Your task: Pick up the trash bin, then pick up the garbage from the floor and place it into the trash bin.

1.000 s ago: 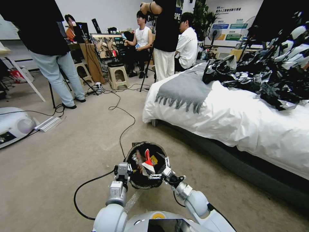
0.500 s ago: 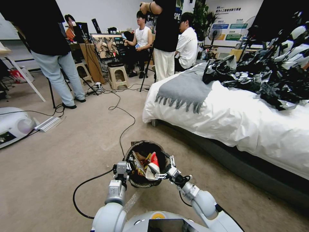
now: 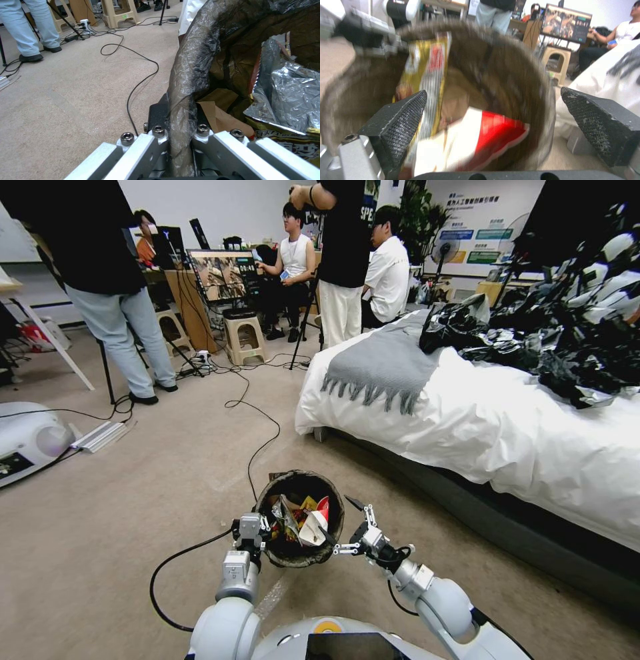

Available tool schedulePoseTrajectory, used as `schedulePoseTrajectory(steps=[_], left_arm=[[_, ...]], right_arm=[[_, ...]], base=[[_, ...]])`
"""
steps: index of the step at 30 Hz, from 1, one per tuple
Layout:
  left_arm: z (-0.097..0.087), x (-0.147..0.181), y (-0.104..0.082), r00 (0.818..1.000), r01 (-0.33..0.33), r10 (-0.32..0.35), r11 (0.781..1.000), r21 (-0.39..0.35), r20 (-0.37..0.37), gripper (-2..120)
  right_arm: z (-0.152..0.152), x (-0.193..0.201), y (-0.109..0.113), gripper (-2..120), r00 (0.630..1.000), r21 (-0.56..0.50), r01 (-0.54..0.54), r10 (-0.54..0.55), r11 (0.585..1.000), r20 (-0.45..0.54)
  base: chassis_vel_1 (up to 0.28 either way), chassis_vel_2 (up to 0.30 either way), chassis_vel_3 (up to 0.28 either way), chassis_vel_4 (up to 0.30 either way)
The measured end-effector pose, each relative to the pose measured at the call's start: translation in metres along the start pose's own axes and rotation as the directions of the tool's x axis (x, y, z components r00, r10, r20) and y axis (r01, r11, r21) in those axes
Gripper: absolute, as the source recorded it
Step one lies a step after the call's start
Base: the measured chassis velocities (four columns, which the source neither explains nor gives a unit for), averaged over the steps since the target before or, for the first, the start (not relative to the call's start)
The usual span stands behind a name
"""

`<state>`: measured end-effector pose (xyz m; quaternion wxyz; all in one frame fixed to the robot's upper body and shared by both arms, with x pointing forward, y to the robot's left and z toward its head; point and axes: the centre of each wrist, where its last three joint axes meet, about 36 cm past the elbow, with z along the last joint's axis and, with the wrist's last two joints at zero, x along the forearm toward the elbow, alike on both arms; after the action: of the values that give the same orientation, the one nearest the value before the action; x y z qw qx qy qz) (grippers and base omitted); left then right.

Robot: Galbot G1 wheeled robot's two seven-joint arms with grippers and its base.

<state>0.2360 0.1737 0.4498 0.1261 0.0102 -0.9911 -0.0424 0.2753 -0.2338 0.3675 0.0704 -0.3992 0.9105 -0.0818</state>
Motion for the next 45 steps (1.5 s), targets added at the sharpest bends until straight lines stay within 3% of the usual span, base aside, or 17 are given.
schedulePoseTrajectory(steps=[8, 14, 18, 20, 21, 24, 27, 45], left_arm=[[-0.004, 0.002, 0.000, 1.000, -0.007, 0.007, 1.000, 0.028, -0.011, 0], [0.001, -0.001, 0.001, 1.000, -0.003, 0.004, 1.000, 0.024, -0.021, 0], [0.002, -0.002, 0.001, 1.000, -0.001, 0.002, 1.000, 0.023, -0.024, 0], [0.003, -0.002, 0.002, 1.000, 0.000, 0.001, 1.000, 0.022, -0.025, 0], [0.003, -0.002, 0.002, 1.000, 0.000, 0.001, 1.000, 0.022, -0.025, 0], [0.003, -0.002, 0.002, 1.000, 0.000, 0.001, 1.000, 0.023, -0.025, 0], [0.003, -0.002, 0.002, 1.000, 0.000, 0.001, 1.000, 0.023, -0.025, 0], [0.003, -0.002, 0.002, 1.000, 0.003, -0.003, 1.000, 0.024, -0.023, 0]], right_arm=[[-0.002, -0.001, -0.001, 100, 1.000, 0.011, -0.008, 0.008, 1.000, 0.025], [-0.022, 0.000, -0.001, 100, 0.993, 0.032, -0.045, 0.041, 0.998, 0.110], [-0.028, 0.004, 0.004, 100, 0.976, 0.037, -0.145, 0.136, 0.989, 0.171], [-0.027, 0.008, 0.012, 100, 0.942, 0.014, -0.280, 0.271, 0.960, 0.200], [-0.027, 0.008, 0.012, 100, 0.942, 0.014, -0.280, 0.271, 0.960, 0.200], [-0.024, 0.011, 0.025, 100, 0.883, -0.042, -0.431, 0.430, 0.902, 0.189], [-0.021, 0.014, 0.032, 100, 0.853, -0.072, -0.484, 0.488, 0.872, 0.183], [-0.012, 0.005, 0.033, 100, 0.825, -0.108, -0.519, 0.530, 0.848, 0.197]], base=[[0.000, 0.000, 0.000, 0.000], [0.000, 0.000, 0.000, 0.000], [0.000, 0.000, 0.000, 0.000], [0.000, 0.000, 0.000, 0.000], [0.000, 0.000, 0.000, 0.000], [0.000, 0.000, 0.000, 0.000], [0.000, 0.000, 0.000, 0.000], [0.000, 0.000, 0.000, 0.000]])
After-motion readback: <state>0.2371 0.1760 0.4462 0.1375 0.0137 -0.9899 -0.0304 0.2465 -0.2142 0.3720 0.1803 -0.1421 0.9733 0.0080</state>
